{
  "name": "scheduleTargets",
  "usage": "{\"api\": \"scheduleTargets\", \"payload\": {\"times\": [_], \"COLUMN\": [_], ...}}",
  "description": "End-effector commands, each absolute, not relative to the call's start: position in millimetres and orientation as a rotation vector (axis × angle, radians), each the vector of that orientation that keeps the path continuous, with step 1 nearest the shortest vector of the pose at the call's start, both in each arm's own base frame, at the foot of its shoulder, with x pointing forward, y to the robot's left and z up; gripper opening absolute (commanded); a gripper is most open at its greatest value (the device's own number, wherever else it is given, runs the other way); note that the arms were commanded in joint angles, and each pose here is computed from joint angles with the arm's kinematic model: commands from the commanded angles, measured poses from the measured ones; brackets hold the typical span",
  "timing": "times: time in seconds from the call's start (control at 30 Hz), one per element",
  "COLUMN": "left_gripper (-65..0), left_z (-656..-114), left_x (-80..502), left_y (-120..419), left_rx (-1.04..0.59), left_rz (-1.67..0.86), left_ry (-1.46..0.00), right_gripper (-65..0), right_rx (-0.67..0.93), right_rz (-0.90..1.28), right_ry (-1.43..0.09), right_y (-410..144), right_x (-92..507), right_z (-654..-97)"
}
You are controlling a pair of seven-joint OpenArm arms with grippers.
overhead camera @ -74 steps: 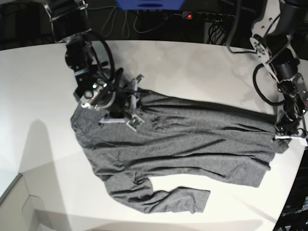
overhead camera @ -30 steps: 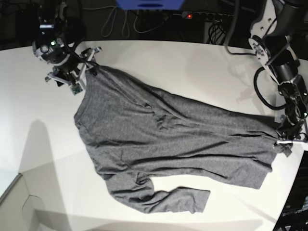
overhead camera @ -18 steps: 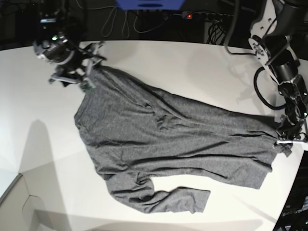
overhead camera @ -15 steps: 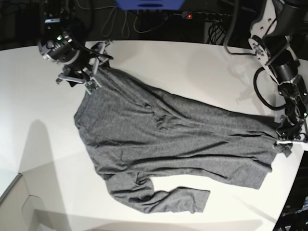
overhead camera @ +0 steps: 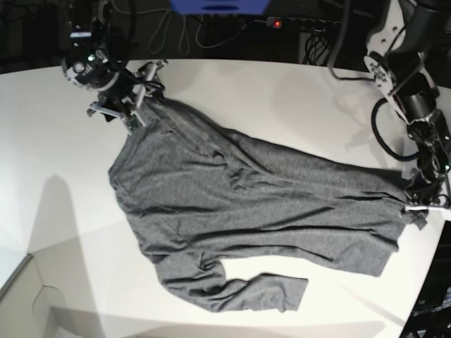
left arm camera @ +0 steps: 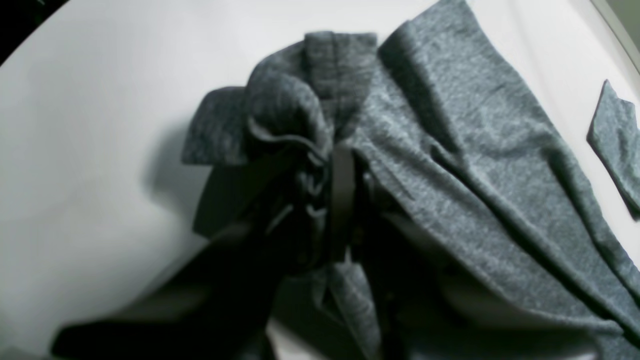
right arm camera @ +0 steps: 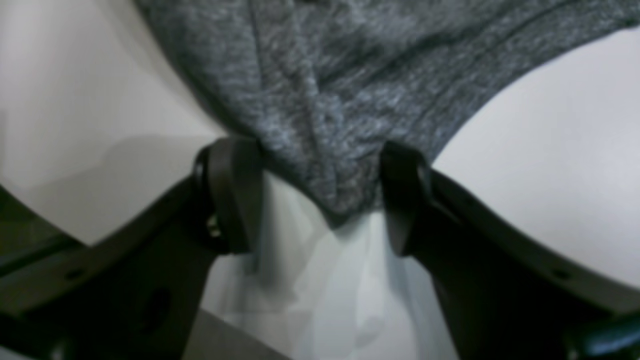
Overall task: Layout the t-shirt on the table in an organized manner, then fold the t-shirt properly
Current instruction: 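Drag the collar corner with the right gripper away from the left gripper, then hold the collar edge taut between both grippers, lifting it slightly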
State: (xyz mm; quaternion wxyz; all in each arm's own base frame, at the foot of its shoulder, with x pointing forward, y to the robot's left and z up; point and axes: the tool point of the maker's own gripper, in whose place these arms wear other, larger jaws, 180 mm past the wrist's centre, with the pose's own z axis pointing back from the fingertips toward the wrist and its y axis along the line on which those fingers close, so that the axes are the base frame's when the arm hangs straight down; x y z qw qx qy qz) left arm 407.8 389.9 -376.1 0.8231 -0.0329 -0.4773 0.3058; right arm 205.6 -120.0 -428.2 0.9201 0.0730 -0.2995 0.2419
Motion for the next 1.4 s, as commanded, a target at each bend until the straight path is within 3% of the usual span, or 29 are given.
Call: {"api": "scheduleTargets", "payload": {"times": [0.0,0.1,0.17,0.37,0.73,1.13,1.37], "left_gripper": [-65.0,-65.0,-65.0,-65.0,-65.0,-65.0,-65.0], "left_z": [-349.3,-349.0,-348.6,-348.2,-323.4,-332.9,-331.2], "left_x": [419.0,418.3,418.1,417.9,411.6,340.5,292.0], "left_y": [402.5,403.7,404.5,405.2,406.1,387.5,410.5], "left_rx": [-0.055,-0.052,-0.051,-0.049,-0.017,-0.027,0.008], "left_rz": [0.645,0.645,0.645,0.645,0.586,0.537,0.612], "left_ry": [-1.092,-1.093,-1.094,-1.094,-1.104,-1.101,-1.077], "right_gripper": [-27.4,-29.0,-34.5,-65.0,-65.0,-65.0,-65.0], "right_rx": [0.131,0.116,0.106,0.095,0.055,0.009,0.005], "right_rz": [0.487,0.464,0.456,0.457,0.56,0.636,0.645], "right_ry": [-0.618,-0.635,-0.646,-0.651,-0.66,-0.622,-0.589], "right_y": [-127.8,-136.8,-142.6,-147.0,-155.9,-174.4,-178.5], "right_x": [207.1,209.8,211.5,214.5,205.0,187.4,173.2], "right_z": [-426.4,-424.1,-422.4,-420.6,-402.5,-398.5,-401.6]}}
